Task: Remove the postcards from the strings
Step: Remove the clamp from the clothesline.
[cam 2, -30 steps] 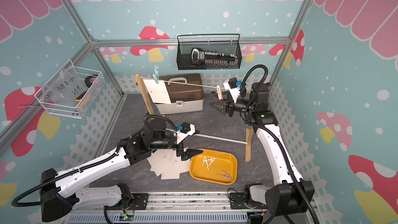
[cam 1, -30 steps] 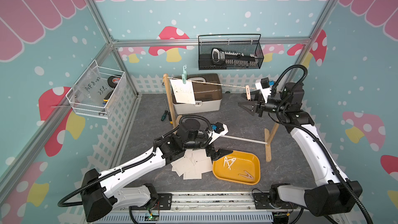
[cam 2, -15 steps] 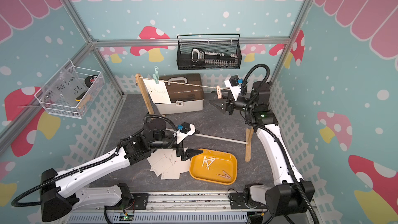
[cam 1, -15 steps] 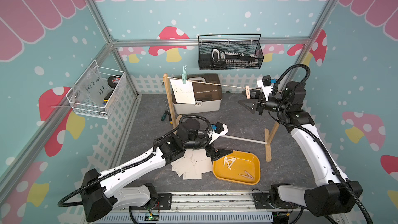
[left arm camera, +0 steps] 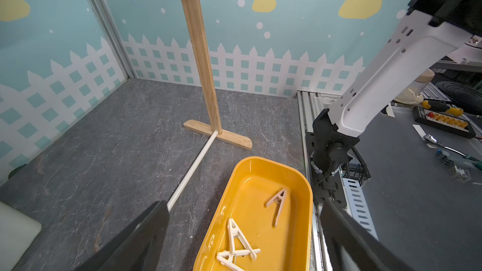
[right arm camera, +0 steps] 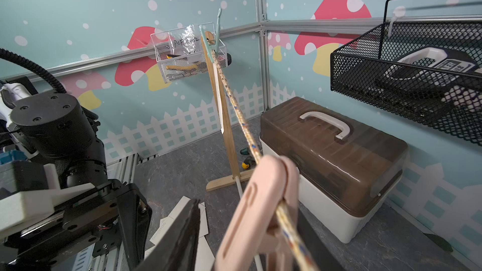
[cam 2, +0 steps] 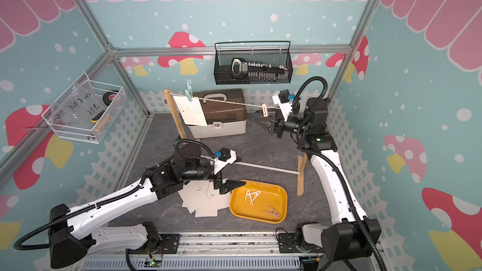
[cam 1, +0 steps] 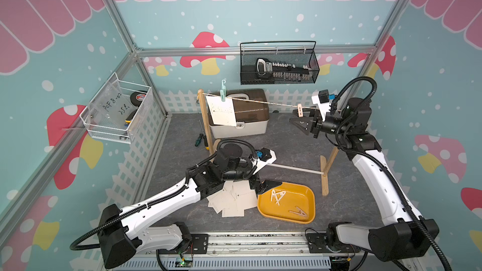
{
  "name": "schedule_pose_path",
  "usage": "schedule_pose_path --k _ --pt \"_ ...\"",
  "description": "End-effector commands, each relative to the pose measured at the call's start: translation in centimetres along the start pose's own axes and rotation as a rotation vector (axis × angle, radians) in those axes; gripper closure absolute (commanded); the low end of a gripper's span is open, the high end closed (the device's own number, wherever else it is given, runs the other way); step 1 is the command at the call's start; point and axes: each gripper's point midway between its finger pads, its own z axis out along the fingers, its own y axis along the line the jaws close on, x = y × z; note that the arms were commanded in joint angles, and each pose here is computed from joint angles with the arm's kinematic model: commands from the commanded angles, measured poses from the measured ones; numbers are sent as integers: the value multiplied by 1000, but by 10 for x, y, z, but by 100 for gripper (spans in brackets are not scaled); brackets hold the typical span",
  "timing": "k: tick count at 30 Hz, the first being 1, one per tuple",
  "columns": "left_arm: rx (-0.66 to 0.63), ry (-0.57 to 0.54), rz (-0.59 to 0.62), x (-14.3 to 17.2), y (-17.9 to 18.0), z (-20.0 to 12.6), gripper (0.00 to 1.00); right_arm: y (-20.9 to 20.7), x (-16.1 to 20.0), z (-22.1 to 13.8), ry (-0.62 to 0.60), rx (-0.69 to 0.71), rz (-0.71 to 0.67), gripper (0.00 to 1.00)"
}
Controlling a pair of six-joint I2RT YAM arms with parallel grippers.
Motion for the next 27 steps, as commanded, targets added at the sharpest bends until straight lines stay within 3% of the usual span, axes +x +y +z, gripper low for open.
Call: schedule_pose_path --k 1,8,15,27 --pt "-1 -14 44 -5 -3 -4 5 2 0 1 -3 -17 -14 46" --pt "0 -11 42 -4 -3 -3 5 -1 6 1 4 -2 -8 44" --pt "0 -12 43 -5 -3 -3 5 -4 10 3 10 -3 7 58" --pt "-2 -13 43 -5 -3 -4 5 -3 11 3 11 -12 11 73"
